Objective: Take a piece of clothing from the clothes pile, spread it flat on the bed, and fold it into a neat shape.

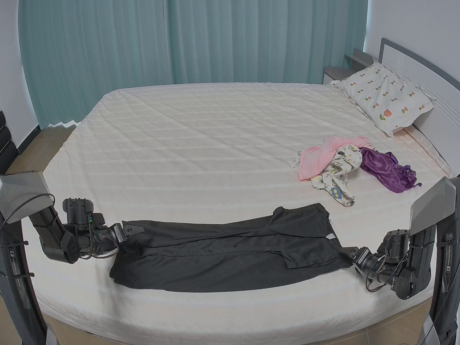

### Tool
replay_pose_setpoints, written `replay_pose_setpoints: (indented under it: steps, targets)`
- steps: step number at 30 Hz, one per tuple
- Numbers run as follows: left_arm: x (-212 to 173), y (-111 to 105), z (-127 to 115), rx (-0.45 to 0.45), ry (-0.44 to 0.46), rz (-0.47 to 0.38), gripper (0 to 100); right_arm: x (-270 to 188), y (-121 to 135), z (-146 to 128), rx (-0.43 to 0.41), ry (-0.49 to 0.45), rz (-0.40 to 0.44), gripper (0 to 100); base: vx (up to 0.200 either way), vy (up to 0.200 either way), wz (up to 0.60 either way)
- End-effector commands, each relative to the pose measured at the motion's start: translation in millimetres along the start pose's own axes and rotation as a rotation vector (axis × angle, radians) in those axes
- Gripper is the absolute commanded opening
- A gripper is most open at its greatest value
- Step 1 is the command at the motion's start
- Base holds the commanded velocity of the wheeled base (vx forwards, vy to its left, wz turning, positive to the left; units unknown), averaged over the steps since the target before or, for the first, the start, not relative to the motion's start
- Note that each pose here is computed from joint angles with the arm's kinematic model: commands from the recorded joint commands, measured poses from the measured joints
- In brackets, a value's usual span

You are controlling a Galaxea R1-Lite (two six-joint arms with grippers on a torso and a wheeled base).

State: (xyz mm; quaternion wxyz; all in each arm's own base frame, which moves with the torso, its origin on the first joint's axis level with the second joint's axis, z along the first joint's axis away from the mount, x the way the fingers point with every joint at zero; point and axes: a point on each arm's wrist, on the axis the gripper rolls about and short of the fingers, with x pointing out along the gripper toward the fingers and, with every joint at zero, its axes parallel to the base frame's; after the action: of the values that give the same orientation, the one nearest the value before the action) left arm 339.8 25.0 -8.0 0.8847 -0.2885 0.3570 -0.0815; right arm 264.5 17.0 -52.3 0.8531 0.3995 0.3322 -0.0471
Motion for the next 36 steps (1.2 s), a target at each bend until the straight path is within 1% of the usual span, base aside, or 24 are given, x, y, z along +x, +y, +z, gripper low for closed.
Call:
replay_pose_setpoints:
  steps: [1, 4, 7, 15, 23, 24, 30, 36]
  targets:
    - [10.7, 11.8, -2.4, -0.018, 0.014, 0.017, 100, 0.3, 0.7, 0.0, -0.003, -0.004, 0.007, 100, 0.000, 0.000, 0.00]
    - [19.9, 17.6, -7.1, -0.013, 0.030, 0.032, 100, 0.5, 0.9, 0.2, -0.003, -0.005, 0.009, 100, 0.000, 0.000, 0.00]
    - [20.5, 18.0, -8.0, 0.006, 0.029, 0.040, 100, 0.5, 0.9, 0.2, -0.003, -0.005, 0.009, 100, 0.000, 0.000, 0.00]
    - [22.9, 0.4, -21.4, 0.050, 0.027, -0.016, 100, 0.5, 0.9, 0.2, -0.003, -0.005, 0.009, 100, 0.000, 0.000, 0.00]
    - [23.2, -0.1, -24.8, 0.062, 0.014, -0.018, 100, 0.5, 0.9, 0.2, -0.003, -0.005, 0.009, 100, 0.000, 0.000, 0.00]
    - [23.2, -0.1, -24.8, 0.062, 0.014, -0.018, 0, 0.5, 0.9, 0.2, -0.003, -0.005, 0.009, 100, 0.000, 0.000, 0.00]
    - [20.5, 3.1, -22.1, 0.055, 0.002, -0.006, 0, 0.5, 0.9, 0.2, -0.003, -0.005, 0.009, 100, 0.000, 0.000, 0.00]
    - [9.0, 12.8, -13.5, 0.030, -0.034, 0.018, 0, 0.5, 0.9, 0.2, -0.003, -0.005, 0.009, 100, 0.000, 0.000, 0.00]
